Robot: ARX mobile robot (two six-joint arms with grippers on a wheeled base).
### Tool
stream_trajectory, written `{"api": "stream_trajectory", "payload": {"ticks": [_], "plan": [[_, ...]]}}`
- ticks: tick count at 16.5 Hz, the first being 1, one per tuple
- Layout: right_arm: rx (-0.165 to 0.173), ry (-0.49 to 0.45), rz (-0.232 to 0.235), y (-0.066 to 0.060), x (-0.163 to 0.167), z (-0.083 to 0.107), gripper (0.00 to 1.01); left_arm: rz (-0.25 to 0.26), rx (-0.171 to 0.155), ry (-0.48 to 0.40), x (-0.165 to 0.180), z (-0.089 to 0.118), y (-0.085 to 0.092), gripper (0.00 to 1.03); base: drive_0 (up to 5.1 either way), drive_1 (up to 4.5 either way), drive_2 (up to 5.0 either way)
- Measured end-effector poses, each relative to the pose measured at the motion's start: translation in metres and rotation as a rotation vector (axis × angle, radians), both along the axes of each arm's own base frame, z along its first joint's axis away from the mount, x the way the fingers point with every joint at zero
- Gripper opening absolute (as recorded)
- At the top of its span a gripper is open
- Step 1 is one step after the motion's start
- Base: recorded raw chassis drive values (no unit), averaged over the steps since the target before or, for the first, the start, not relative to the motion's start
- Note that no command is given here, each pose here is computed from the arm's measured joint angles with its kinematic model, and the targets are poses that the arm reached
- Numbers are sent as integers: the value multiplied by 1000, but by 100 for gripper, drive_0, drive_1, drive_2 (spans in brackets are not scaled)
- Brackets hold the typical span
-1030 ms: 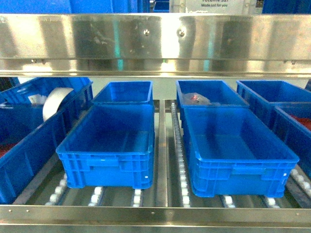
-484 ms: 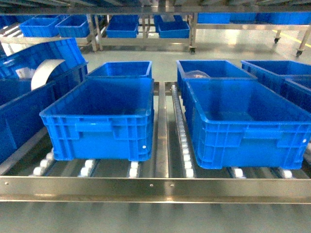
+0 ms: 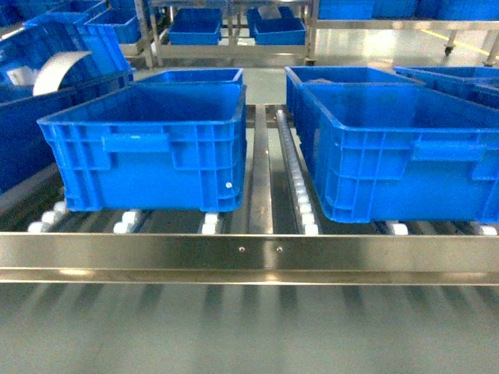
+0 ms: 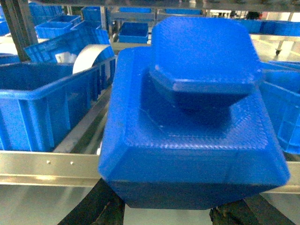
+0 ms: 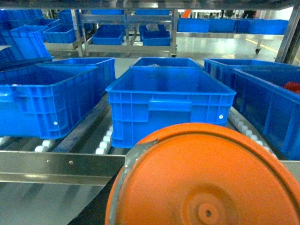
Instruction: Sort blue parts and orange caps into right shelf containers
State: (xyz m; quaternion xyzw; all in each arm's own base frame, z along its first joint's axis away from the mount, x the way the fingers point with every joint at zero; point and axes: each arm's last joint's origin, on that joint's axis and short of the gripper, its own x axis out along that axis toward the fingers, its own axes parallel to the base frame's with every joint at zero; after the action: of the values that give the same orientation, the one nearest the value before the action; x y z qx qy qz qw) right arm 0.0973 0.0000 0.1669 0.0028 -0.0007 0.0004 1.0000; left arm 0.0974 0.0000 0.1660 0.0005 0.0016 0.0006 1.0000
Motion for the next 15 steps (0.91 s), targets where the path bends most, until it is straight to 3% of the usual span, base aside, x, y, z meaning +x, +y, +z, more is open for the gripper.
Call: {"api": "stream_trajectory", "payload": {"ticks": [13,15], "plan": [[0,0,0,0,0,0,43,-1,0,0,0,0,0,40,0,0,0],[0,0,0,0,0,0,43,-1,0,-2,0,0,0,40,-7,425,-440]]}}
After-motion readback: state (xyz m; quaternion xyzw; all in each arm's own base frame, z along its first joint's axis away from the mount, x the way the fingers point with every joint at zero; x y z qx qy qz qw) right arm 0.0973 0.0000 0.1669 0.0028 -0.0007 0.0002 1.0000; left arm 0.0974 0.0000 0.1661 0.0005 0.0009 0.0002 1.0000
